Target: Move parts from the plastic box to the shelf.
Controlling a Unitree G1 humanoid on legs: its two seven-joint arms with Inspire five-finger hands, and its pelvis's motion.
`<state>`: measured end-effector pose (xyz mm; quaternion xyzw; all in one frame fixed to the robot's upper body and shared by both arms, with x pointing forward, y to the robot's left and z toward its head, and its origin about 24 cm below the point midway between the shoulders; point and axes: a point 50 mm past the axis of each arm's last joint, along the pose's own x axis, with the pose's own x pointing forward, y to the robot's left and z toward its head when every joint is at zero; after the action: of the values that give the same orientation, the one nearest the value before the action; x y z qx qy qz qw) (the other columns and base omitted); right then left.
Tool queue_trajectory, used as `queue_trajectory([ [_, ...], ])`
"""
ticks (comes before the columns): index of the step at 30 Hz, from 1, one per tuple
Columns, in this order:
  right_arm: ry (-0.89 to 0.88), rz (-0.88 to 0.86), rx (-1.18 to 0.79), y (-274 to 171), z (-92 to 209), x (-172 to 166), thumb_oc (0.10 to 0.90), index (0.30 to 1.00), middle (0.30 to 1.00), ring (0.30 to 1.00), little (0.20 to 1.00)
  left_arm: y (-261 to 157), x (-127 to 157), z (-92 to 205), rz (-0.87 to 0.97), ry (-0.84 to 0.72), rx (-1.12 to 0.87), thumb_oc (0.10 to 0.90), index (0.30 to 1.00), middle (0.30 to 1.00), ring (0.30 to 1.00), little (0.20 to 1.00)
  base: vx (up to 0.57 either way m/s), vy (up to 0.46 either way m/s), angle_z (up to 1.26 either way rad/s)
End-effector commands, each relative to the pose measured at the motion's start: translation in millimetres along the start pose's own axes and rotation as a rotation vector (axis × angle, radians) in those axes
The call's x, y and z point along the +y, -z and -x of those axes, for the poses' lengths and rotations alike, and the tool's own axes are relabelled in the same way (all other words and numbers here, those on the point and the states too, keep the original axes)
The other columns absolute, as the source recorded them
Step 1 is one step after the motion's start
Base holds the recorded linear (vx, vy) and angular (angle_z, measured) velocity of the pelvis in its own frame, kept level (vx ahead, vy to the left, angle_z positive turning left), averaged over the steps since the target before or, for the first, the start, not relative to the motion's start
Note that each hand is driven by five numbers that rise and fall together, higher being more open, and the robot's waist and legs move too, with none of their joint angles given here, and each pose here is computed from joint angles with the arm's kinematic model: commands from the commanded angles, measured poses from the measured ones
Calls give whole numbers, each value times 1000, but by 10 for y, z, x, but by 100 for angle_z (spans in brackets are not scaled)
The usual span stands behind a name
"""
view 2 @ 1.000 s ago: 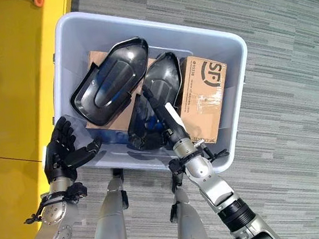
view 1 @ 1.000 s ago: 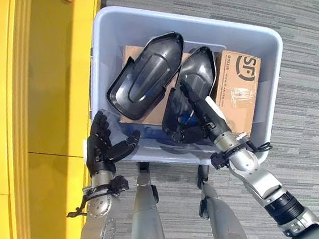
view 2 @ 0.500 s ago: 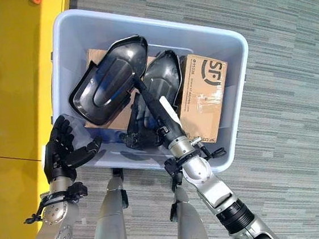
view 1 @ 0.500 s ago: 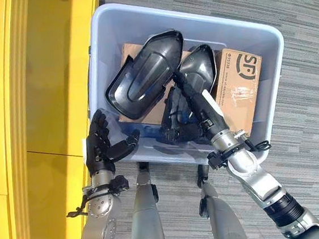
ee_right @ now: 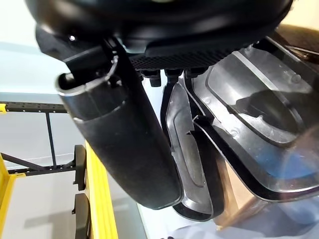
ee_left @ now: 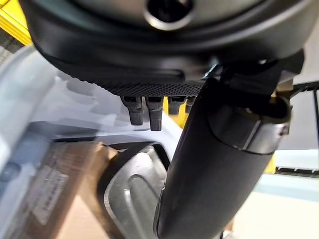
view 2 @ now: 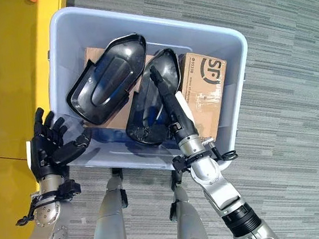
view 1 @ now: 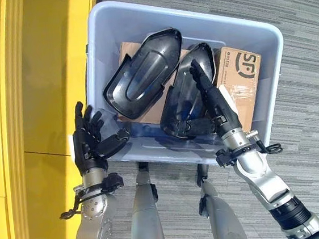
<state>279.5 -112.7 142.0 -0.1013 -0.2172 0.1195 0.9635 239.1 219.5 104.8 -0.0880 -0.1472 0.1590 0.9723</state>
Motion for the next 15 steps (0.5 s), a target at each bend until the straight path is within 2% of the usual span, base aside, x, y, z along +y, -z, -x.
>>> queue_trajectory([
  [1, 18, -53, -256, -469, -47, 9, 900, 1000, 1000, 1000, 1000, -644, 139, -12, 82, -54, -334, 900, 1000, 1000, 1000, 1000, 0, 0, 0],
  [15, 12, -67, -254, -462, -51, 15, 900, 1000, 1000, 1000, 1000, -825, 143, 17, 122, -63, -427, 900, 1000, 1000, 1000, 1000, 0, 0, 0],
])
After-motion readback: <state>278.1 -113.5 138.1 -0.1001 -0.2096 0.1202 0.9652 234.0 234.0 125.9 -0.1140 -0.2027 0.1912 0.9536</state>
